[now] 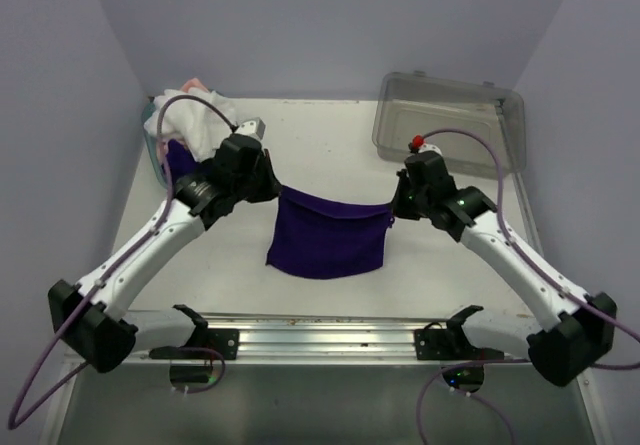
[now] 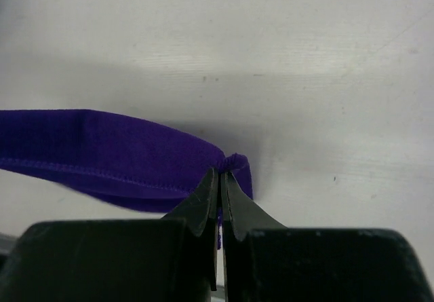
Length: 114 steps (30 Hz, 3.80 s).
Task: Roll the towels
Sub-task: Fold the towel
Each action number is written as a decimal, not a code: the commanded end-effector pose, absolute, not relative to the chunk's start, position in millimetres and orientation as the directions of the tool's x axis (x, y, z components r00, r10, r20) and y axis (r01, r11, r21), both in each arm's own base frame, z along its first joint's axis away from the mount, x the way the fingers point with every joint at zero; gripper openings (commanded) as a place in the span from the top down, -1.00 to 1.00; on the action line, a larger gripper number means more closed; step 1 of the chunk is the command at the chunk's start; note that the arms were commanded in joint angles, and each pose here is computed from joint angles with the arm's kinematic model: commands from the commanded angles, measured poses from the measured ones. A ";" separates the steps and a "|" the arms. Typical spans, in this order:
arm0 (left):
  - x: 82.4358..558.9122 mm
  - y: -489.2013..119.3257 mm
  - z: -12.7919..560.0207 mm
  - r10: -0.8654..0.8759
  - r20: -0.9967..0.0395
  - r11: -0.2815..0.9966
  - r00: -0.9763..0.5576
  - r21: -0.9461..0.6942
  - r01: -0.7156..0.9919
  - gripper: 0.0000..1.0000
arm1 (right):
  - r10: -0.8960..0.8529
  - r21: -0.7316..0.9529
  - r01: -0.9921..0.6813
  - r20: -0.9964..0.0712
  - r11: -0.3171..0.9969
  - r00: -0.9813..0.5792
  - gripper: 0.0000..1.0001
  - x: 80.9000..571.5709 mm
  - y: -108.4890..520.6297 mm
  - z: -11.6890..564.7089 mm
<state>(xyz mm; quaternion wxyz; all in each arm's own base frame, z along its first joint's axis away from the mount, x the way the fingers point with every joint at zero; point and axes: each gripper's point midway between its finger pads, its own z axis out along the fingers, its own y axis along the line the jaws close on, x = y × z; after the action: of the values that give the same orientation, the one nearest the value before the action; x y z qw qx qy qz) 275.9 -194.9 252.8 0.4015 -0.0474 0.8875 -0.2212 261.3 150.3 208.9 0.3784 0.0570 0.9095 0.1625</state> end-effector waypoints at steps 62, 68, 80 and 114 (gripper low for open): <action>296.3 -161.8 287.5 -0.348 -0.701 0.806 -0.622 -0.562 0.183 1.00 | 0.187 0.324 -0.140 -0.791 0.935 -0.583 1.00 289.8 150.2 266.9; 357.7 -171.6 216.0 -0.290 -0.628 0.859 -0.722 -0.503 0.092 1.00 | 0.073 0.158 -0.074 -0.755 0.985 -0.651 1.00 361.6 163.3 199.5; 429.0 -162.2 136.6 -0.296 -0.514 0.882 -0.805 -0.470 -0.025 1.00 | 0.043 0.107 -0.043 -0.693 0.993 -0.720 1.00 443.7 184.5 143.3; 255.1 -179.5 66.4 -0.226 -0.330 0.874 -0.917 -0.485 -0.041 1.00 | 0.100 0.236 -0.017 -0.472 0.972 -0.876 1.00 275.8 155.0 72.0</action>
<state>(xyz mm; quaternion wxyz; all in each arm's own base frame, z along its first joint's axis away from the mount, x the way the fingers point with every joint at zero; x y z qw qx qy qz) 248.5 -175.1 58.3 0.1598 -0.0644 0.9580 -0.2293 272.3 149.0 61.2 0.2258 0.0175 0.9691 0.0977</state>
